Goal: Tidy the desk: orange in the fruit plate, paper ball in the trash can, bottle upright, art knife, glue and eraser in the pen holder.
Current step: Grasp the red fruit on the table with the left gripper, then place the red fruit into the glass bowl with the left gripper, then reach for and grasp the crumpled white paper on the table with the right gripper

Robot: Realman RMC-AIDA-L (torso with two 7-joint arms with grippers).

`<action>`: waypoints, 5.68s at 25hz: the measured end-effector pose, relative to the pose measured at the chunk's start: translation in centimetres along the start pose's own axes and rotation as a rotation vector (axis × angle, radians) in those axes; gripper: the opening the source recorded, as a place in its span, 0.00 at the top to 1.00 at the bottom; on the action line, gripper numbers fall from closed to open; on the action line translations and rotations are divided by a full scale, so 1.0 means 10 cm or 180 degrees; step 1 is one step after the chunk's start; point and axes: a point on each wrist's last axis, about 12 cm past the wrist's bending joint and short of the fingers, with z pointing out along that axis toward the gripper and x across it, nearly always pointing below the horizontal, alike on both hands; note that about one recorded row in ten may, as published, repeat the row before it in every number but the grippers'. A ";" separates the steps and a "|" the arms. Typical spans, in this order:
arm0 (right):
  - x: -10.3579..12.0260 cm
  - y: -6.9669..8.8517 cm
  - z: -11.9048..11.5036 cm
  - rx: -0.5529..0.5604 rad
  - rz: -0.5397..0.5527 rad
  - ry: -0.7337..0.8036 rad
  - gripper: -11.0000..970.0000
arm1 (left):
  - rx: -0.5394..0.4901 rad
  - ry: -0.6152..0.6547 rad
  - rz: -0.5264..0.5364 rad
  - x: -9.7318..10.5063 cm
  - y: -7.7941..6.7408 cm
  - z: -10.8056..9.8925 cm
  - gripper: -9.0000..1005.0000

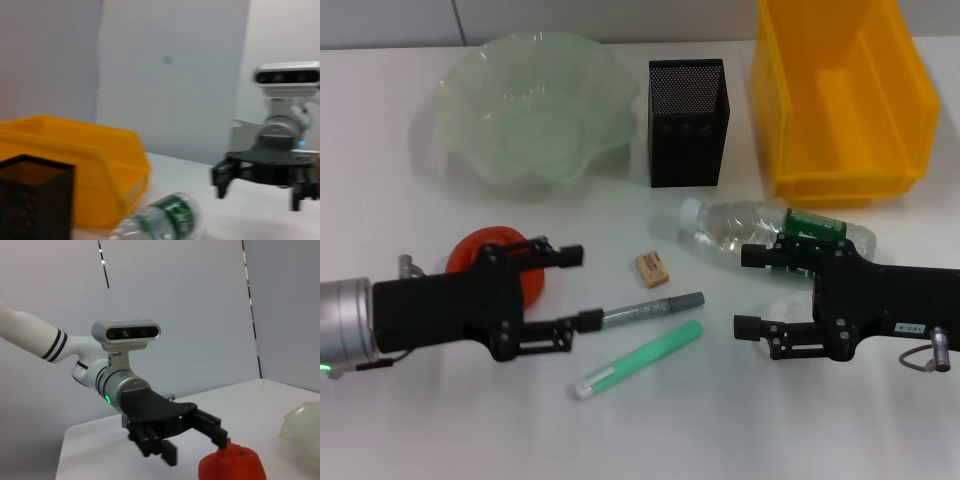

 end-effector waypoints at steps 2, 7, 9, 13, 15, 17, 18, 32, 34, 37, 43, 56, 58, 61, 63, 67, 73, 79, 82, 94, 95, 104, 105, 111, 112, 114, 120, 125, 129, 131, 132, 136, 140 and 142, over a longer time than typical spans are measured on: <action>0.00 0.00 0.00 0.0002 0.0003 0.0001 0.15 | -0.0144 0.0016 0.0008 0.02 0.04 -0.05 0.27; -0.02 -0.02 0.00 0.0006 -0.0006 0.0002 0.16 | -0.0570 0.0193 0.0051 0.13 0.13 -0.22 0.28; -0.03 -0.03 0.01 0.0003 -0.0010 0.0000 0.16 | -0.0626 0.0214 0.0046 0.14 0.14 -0.25 0.28; -0.03 -0.03 0.01 0.0005 -0.0011 0.0000 0.16 | -0.0719 0.0217 0.0077 0.16 0.14 -0.30 0.29; -0.03 -0.04 0.00 0.0009 -0.0009 -0.0001 0.16 | -0.0753 0.0211 0.0101 0.16 0.15 -0.31 0.29; -0.04 -0.04 0.01 0.0007 0.0004 -0.0002 0.16 | -0.0825 0.0220 0.0122 0.17 0.16 -0.34 0.29; -0.04 -0.04 0.01 0.0007 0.0004 -0.0002 0.16 | -0.0867 0.0246 0.0120 0.19 0.17 -0.34 0.29; -0.07 -0.07 0.03 -0.0006 0.0008 0.0026 0.15 | -0.1004 0.0526 0.0162 0.31 0.20 -0.29 0.32; -0.07 -0.08 0.03 -0.0005 0.0014 0.0028 0.15 | -0.0995 0.0536 0.0193 0.31 0.20 -0.29 0.32; -0.07 -0.08 0.02 -0.0002 0.0013 0.0032 0.15 | -0.1004 0.0552 0.0238 0.32 0.20 -0.28 0.32; -0.07 -0.08 0.02 0.0000 0.0007 0.0035 0.15 | -0.1005 0.0554 0.0250 0.31 0.21 -0.27 0.45; -0.08 -0.09 0.01 0.0014 0.0006 0.0030 0.15 | -0.0903 -0.0118 0.0140 0.11 0.13 -0.24 0.82; -0.07 -0.09 0.01 0.0019 0.0013 0.0026 0.15 | -0.0979 -0.0337 0.0050 0.06 0.13 -0.21 0.83; -0.06 -0.07 0.02 0.0031 0.0020 0.0012 0.15 | -0.1157 -0.0608 -0.0058 0.01 0.18 -0.04 0.85; -0.06 -0.07 0.02 0.0034 0.0021 0.0011 0.15 | -0.1236 -0.0700 -0.0118 -0.02 0.22 0.05 0.85; -0.05 -0.07 0.01 0.0050 0.0025 0.0008 0.15 | -0.1464 -0.0932 -0.0306 -0.07 0.36 0.22 0.85; -0.04 -0.06 0.01 0.0053 -0.0006 -0.0001 0.15 | -0.1809 -0.0943 -0.0334 -0.15 0.55 0.38 0.85; -0.03 -0.06 0.02 0.0068 -0.0013 0.0007 0.15 | -0.2055 -0.0744 -0.0376 -0.24 0.78 0.55 0.85; -0.03 -0.06 0.02 0.0068 -0.0018 0.0012 0.15 | -0.2158 -0.0625 -0.0375 -0.28 0.88 0.65 0.86; -0.04 -0.08 0.02 0.0086 -0.0034 0.0009 0.15 | -0.2363 -0.0621 -0.0496 -0.31 0.97 0.69 0.73; -0.04 -0.08 0.02 0.0087 -0.0035 0.0010 0.15 | -0.2365 -0.0623 -0.0498 -0.31 0.97 0.69 0.68; -0.03 -0.11 0.01 0.0182 -0.0019 0.0017 0.15 | -0.2060 -0.0964 -0.0510 -0.35 0.83 0.61 0.42; -0.04 -0.11 0.01 0.0201 -0.0014 0.0001 0.15 | -0.1959 -0.1034 -0.0526 -0.36 0.79 0.58 0.40; -0.06 -0.14 -0.04 0.0312 0.0032 -0.0096 0.15 | -0.1221 -0.1155 -0.0489 -0.32 0.45 0.24 0.27; -0.09 -0.16 -0.07 0.0347 0.0059 -0.0139 0.15 | -0.1221 -0.1155 -0.0489 -0.32 0.45 0.24 0.25; -0.10 -0.17 -0.08 0.0347 0.0080 -0.0149 0.15 | -0.1221 -0.1155 -0.0489 -0.32 0.45 0.24 0.21; -0.26 -0.28 -0.08 0.0278 0.0141 -0.0099 0.15 | -0.0874 -0.0807 -0.0364 -0.10 0.14 -0.29 0.14; -0.43 -0.39 -0.01 0.0082 0.0184 0.0198 0.15 | -0.0552 -0.0315 -0.0339 0.04 0.02 -0.37 0.14; -0.56 -0.44 0.05 -0.0131 0.0235 0.0660 0.15 | -0.0358 -0.0141 -0.0288 0.05 0.00 -0.33 0.14; -0.66 -0.44 0.05 -0.0248 0.0205 0.1054 0.15 | -0.0317 -0.0108 -0.0269 0.04 0.01 -0.31 0.14; -0.70 -0.43 0.05 -0.0272 0.0188 0.1171 0.15 | -0.0304 -0.0105 -0.0258 0.03 0.02 -0.30 0.14; -0.79 -0.44 0.06 -0.0294 0.0118 0.1512 0.15 | -0.0291 -0.0109 -0.0262 0.01 0.03 -0.28 0.14; -0.90 -0.46 0.11 -0.0327 -0.0005 0.1966 0.15 | -0.0279 -0.0101 -0.0253 -0.01 0.05 -0.28 0.14; -0.97 -0.46 0.22 -0.0416 -0.0083 0.2309 0.15 | -0.0285 -0.0088 -0.0247 -0.01 0.06 -0.28 0.14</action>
